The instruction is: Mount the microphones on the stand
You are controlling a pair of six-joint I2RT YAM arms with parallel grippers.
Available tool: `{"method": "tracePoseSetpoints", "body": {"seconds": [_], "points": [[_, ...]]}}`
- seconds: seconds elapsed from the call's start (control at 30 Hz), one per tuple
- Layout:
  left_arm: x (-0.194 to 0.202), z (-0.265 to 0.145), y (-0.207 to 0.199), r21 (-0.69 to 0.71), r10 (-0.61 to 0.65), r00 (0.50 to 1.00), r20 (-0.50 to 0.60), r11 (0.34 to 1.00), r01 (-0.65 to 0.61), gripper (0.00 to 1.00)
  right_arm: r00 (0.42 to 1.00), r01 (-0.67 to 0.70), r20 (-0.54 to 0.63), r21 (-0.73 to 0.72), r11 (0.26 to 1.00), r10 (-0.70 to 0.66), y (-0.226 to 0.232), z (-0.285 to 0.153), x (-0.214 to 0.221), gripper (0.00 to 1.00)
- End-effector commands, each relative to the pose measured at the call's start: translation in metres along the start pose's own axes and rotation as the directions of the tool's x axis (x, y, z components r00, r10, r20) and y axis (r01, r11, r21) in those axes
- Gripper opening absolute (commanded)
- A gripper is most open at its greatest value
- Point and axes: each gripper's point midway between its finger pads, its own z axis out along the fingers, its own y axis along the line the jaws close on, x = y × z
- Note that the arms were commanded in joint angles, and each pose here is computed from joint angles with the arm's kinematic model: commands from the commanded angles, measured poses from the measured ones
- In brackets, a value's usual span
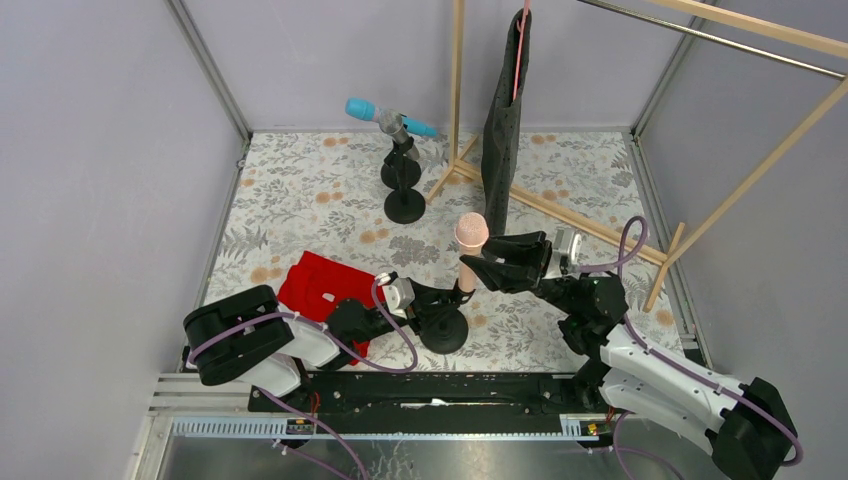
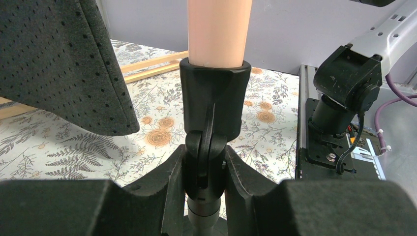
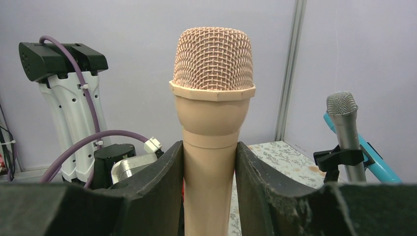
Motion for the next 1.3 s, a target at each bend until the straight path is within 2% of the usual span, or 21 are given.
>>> {"method": "tracePoseSetpoints", "body": {"seconds": [0.0,0.47,1.27], "points": [[-0.012,-0.002,0.003,-0.021,-0.013,0.998,0.062,1.0,0.014,0.0,0.971,-0.089,-0.22,0.041,0.995,0.096,-0.001,-0.026,0.07,0.0],[-0.014,-0.003,0.004,-0.025,-0.009,0.998,0.065,1.0,0.011,0.0,0.952,-0.129,-0.264,0.112,0.985,0.155,-0.001,-0.053,0.094,0.0],[-0.006,-0.002,0.004,-0.025,-0.017,0.999,0.047,1.0,0.018,0.0,0.931,-0.191,-0.258,0.265,0.945,0.26,-0.006,-0.094,0.117,0.0]]}}
